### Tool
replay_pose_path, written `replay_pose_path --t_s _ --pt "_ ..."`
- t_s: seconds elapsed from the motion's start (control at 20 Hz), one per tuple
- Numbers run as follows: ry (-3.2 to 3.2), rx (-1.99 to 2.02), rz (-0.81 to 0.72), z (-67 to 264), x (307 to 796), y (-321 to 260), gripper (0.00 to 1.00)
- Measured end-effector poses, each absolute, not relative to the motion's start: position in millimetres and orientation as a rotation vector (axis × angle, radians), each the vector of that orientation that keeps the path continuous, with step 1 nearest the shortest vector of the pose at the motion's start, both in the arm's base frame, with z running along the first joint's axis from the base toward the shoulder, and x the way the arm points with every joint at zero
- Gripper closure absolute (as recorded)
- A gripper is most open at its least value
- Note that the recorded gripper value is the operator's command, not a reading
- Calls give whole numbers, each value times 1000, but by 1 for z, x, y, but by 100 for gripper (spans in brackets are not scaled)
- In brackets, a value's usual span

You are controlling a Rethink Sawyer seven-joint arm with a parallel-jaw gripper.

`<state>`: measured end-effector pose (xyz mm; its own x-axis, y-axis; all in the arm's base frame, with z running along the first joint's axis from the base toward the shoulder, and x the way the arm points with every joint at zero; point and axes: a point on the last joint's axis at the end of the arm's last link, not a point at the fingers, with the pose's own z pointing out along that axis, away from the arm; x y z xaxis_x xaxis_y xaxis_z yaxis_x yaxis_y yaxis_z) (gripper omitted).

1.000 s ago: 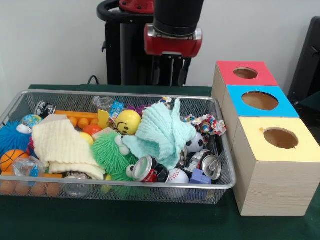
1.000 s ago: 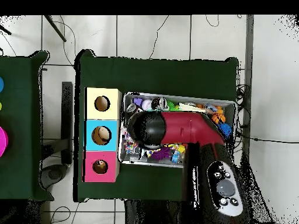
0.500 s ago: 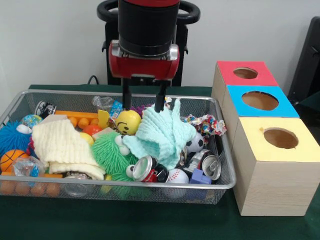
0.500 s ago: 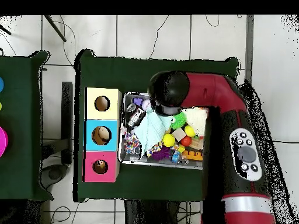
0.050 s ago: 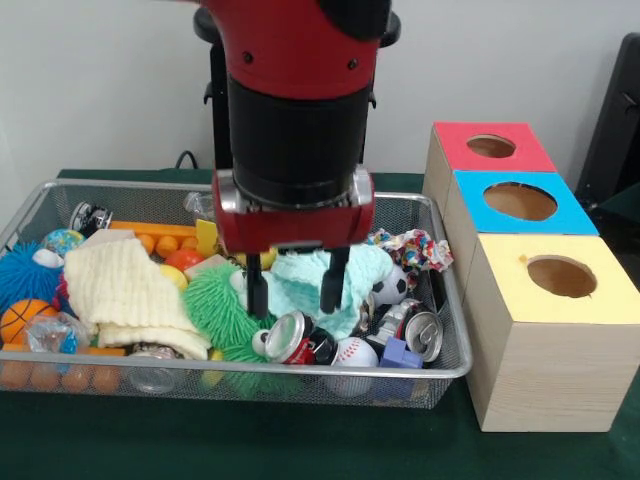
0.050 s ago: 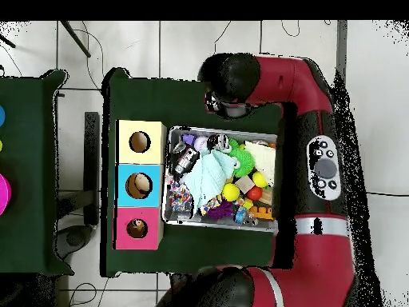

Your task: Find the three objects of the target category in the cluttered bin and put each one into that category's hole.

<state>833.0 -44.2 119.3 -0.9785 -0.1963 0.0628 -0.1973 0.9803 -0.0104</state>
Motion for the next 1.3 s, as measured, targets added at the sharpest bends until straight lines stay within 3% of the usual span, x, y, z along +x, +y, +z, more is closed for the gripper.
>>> replay_pose_path --t_s 0.7,1.05,1.3 --pt "-2981 548 7 68 884 -55 0" --pt "-3006 523 -16 83 894 -106 0" --pt "-3043 426 -26 118 896 -156 0"
